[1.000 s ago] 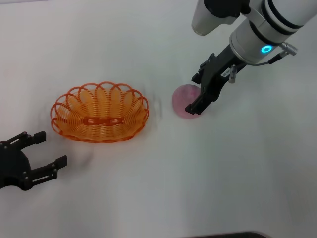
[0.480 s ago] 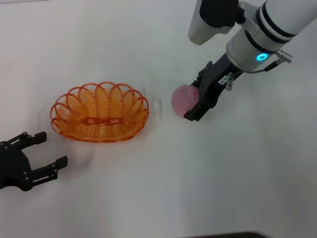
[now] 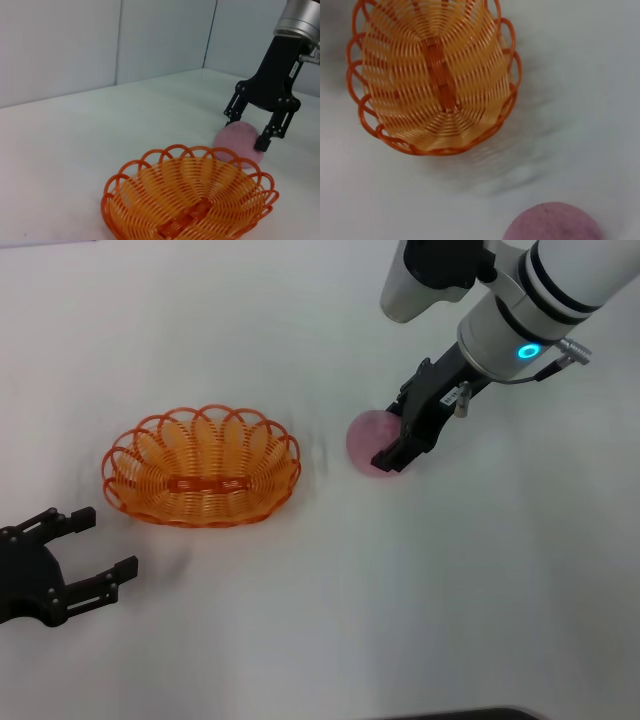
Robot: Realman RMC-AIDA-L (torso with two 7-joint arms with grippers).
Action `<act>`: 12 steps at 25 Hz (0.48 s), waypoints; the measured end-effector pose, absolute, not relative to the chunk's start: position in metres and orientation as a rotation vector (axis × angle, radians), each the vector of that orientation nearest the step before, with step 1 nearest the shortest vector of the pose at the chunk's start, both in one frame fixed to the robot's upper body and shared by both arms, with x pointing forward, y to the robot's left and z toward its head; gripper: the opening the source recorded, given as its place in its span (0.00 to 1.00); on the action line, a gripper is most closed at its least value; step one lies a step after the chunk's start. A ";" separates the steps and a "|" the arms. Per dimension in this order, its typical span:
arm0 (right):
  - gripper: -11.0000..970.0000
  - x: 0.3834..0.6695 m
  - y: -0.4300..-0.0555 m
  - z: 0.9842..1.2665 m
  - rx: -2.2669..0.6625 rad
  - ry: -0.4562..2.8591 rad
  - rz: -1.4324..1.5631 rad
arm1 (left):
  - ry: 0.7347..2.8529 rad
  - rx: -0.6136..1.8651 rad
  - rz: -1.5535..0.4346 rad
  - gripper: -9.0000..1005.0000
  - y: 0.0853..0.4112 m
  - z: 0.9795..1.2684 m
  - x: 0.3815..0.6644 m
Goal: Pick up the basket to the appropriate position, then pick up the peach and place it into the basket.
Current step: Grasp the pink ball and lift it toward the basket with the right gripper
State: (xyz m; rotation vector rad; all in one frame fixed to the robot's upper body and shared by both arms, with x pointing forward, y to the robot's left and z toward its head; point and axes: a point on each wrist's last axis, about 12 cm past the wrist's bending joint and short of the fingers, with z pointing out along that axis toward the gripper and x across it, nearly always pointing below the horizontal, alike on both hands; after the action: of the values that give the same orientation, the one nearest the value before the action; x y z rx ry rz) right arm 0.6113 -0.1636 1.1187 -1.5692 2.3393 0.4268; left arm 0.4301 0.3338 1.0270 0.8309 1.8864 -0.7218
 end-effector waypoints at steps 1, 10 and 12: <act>0.89 0.611 -0.164 1.118 -1.569 2.340 0.427 | 1.886 0.831 -0.722 0.83 0.334 1.027 0.430; 0.51 0.610 -0.165 1.117 -1.569 2.347 0.425 | 1.887 0.830 -0.725 0.83 0.333 1.027 0.430; 0.46 0.610 -0.166 1.117 -1.568 2.348 0.424 | 1.887 0.830 -0.725 0.83 0.333 1.027 0.430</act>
State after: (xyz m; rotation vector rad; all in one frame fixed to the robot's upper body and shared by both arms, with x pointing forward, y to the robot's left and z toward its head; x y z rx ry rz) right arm 0.6104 -0.1655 1.1169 -1.5683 2.3482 0.4240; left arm 0.4296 0.3331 1.0266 0.8300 1.8870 -0.7251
